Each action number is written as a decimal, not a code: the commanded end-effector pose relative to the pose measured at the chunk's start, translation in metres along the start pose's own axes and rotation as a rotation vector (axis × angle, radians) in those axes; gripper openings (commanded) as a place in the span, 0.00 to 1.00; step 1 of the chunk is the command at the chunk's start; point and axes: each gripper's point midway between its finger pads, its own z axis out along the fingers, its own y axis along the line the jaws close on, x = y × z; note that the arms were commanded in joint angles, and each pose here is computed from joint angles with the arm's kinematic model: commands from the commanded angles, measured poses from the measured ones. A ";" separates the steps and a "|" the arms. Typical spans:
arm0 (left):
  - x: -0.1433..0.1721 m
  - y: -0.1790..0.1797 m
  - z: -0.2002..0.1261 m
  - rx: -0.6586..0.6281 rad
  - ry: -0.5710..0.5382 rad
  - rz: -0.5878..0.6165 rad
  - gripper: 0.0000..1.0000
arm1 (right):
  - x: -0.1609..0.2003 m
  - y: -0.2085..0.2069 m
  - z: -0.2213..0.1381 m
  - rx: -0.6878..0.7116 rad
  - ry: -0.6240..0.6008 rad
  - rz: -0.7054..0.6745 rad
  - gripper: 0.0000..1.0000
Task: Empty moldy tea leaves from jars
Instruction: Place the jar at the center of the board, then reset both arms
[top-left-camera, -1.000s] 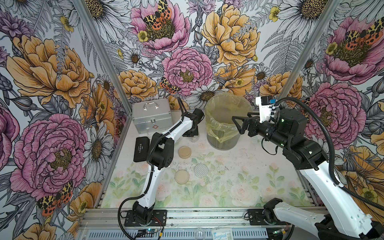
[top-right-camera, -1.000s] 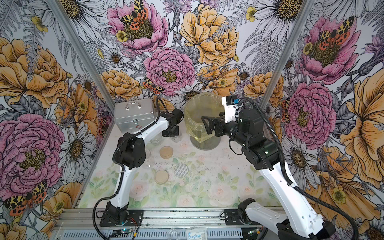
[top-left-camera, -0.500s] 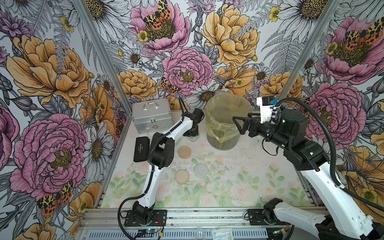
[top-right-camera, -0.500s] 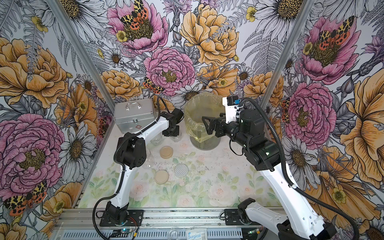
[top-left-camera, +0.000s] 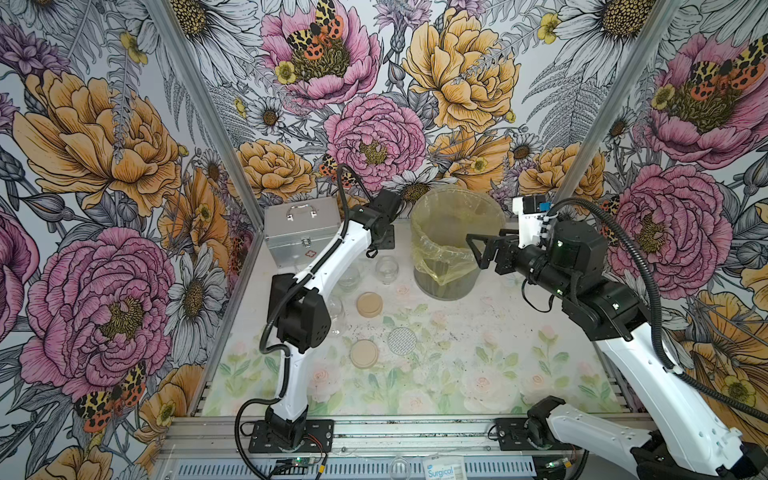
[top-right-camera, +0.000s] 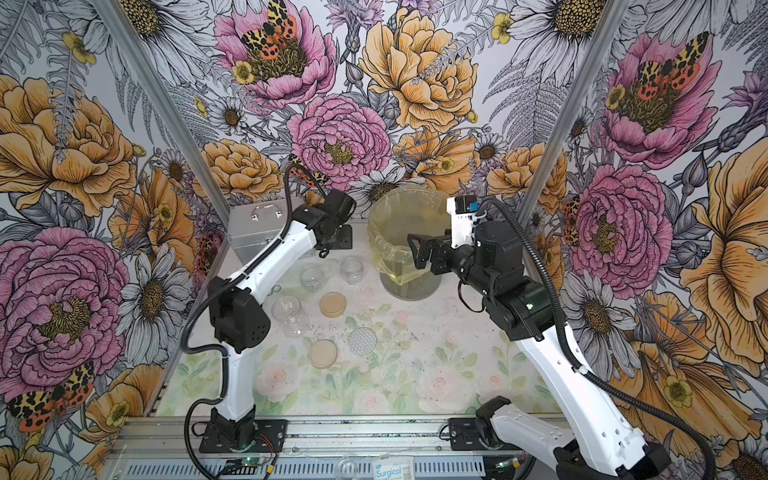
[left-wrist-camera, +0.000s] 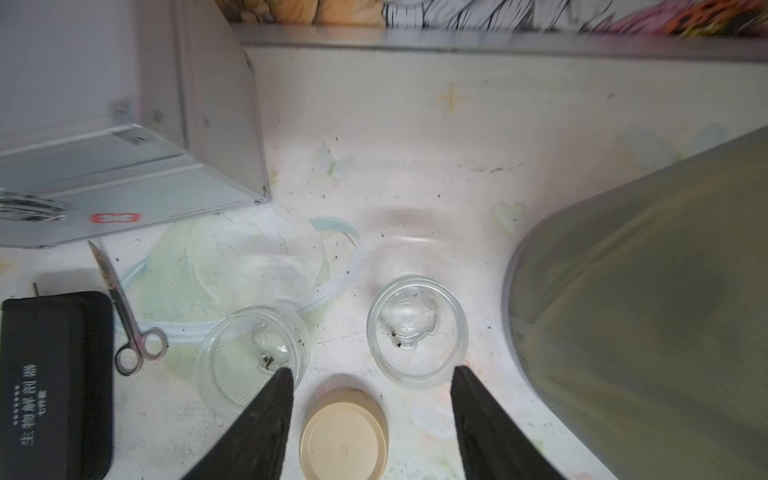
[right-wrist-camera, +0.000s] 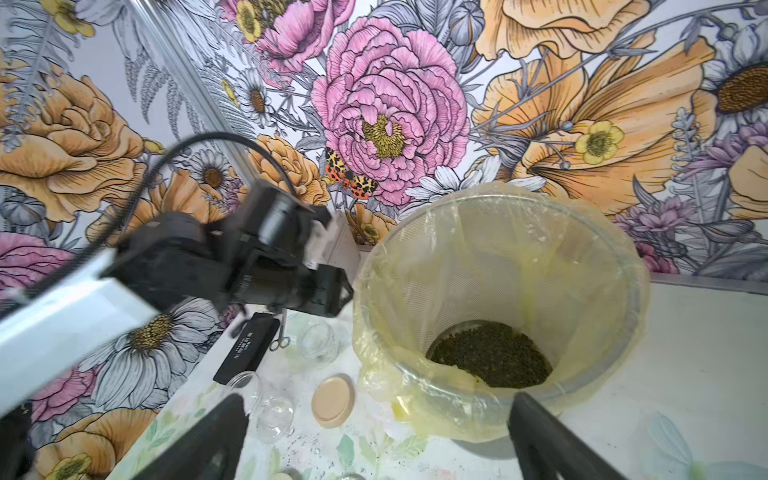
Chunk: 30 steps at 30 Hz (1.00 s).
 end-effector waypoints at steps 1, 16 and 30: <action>-0.012 0.018 -0.062 0.006 -0.117 0.003 0.67 | 0.000 -0.034 -0.004 0.146 -0.033 0.041 1.00; 0.099 0.155 -0.128 0.010 -0.345 -0.195 0.86 | 0.047 -0.132 -0.003 0.486 -0.002 0.040 1.00; 0.198 0.303 -0.068 -0.359 -0.565 -0.560 0.99 | 0.166 -0.238 0.005 0.754 0.012 0.104 1.00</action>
